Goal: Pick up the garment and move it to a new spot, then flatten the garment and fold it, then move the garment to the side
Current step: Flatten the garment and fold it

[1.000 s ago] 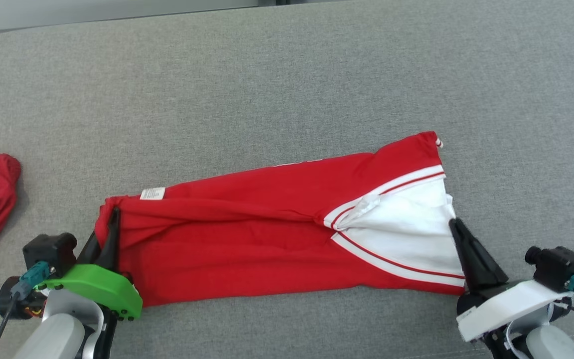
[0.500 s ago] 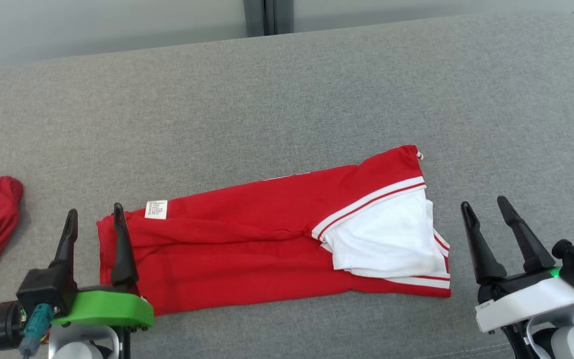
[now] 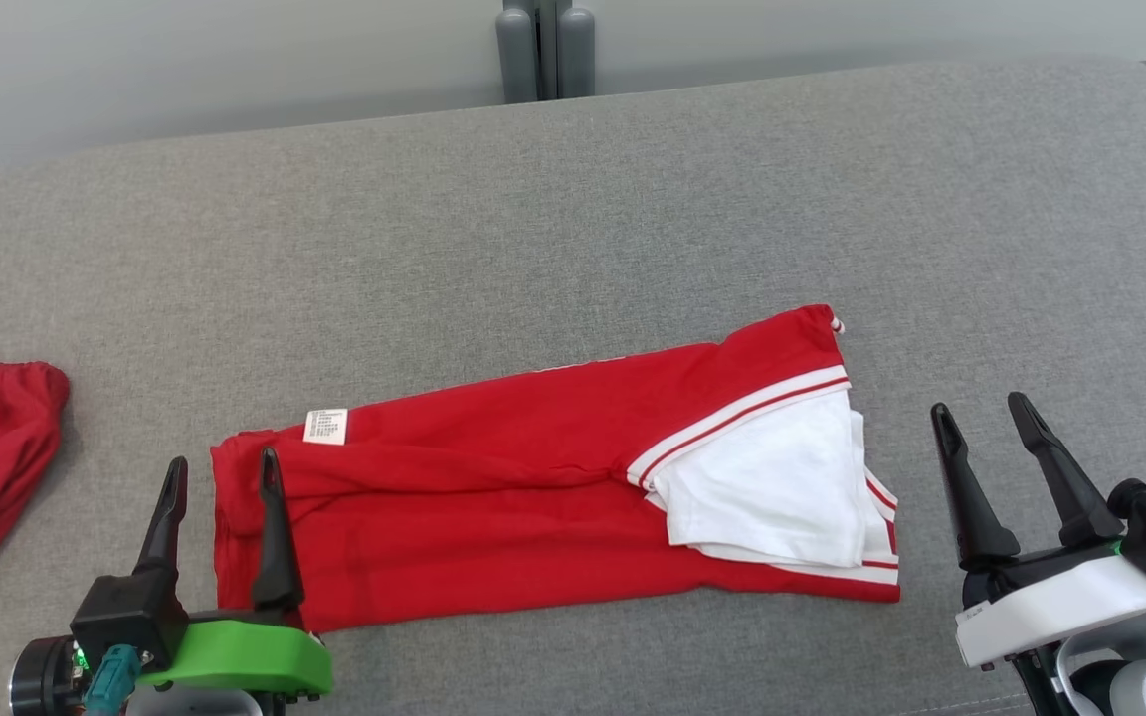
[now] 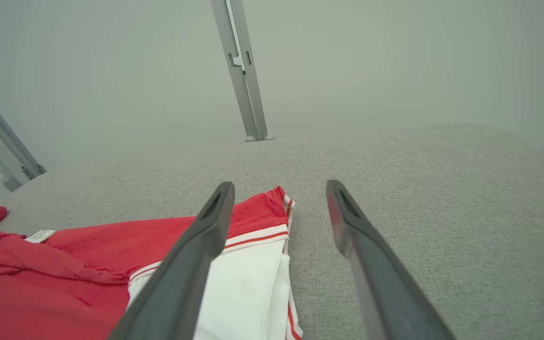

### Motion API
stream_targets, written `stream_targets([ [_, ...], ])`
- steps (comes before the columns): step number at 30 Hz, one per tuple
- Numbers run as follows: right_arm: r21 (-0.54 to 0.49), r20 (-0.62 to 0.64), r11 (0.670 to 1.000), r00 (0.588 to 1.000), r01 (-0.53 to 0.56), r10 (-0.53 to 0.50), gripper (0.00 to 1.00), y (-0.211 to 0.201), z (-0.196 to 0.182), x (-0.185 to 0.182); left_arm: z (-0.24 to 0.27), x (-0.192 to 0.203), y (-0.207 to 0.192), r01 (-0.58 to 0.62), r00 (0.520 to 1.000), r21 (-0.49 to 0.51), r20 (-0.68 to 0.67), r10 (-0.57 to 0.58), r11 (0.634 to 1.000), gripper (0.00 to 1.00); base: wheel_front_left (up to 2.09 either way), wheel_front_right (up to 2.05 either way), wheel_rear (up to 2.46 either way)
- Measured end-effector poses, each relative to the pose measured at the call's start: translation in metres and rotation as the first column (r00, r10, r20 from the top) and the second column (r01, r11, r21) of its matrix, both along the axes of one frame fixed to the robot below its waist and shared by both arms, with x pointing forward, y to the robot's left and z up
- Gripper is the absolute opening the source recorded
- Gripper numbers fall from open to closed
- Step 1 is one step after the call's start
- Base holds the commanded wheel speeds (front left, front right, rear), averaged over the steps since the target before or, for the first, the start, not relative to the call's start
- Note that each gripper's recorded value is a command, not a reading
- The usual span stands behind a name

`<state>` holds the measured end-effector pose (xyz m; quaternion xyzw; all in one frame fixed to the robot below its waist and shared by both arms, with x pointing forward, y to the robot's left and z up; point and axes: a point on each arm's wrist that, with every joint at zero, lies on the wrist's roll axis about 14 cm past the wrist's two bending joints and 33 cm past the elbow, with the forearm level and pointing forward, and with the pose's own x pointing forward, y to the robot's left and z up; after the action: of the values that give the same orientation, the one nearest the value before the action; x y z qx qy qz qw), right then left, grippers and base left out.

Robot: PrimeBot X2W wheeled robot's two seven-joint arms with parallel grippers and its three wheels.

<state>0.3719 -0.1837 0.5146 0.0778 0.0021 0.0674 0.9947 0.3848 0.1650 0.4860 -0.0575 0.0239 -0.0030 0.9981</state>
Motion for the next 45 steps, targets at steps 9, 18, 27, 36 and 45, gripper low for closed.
stream_targets([
  [9,-0.032,-0.103,0.999,0.995,-0.019,0.015,1.00,-0.003,-0.029,0.007,-0.001,0.009,-0.001,0.009,1.000,0.006,0.009,-0.009,1.000,1.00,0.00,0.00,0.00],
  [18,-0.001,-0.300,0.995,0.949,-0.104,0.099,1.00,0.020,-0.104,0.033,-0.001,0.038,-0.006,0.014,0.999,-0.006,0.037,-0.014,1.000,1.00,0.00,0.00,0.00],
  [27,0.058,-0.399,0.985,0.900,-0.165,0.174,0.19,0.044,-0.151,0.040,-0.014,0.040,0.016,-0.050,0.999,0.023,0.011,0.050,0.998,1.00,0.00,0.00,0.00],
  [36,0.061,-0.344,0.996,0.935,-0.067,0.084,0.00,0.003,-0.133,0.037,-0.006,0.040,0.014,-0.045,0.998,0.029,0.039,0.043,0.999,1.00,0.00,0.00,0.00],
  [45,-0.046,-0.336,0.998,0.940,0.051,-0.063,0.00,-0.071,-0.110,0.022,0.008,0.038,0.004,-0.013,0.997,0.018,0.079,0.012,1.000,1.00,0.00,0.00,0.00],
])
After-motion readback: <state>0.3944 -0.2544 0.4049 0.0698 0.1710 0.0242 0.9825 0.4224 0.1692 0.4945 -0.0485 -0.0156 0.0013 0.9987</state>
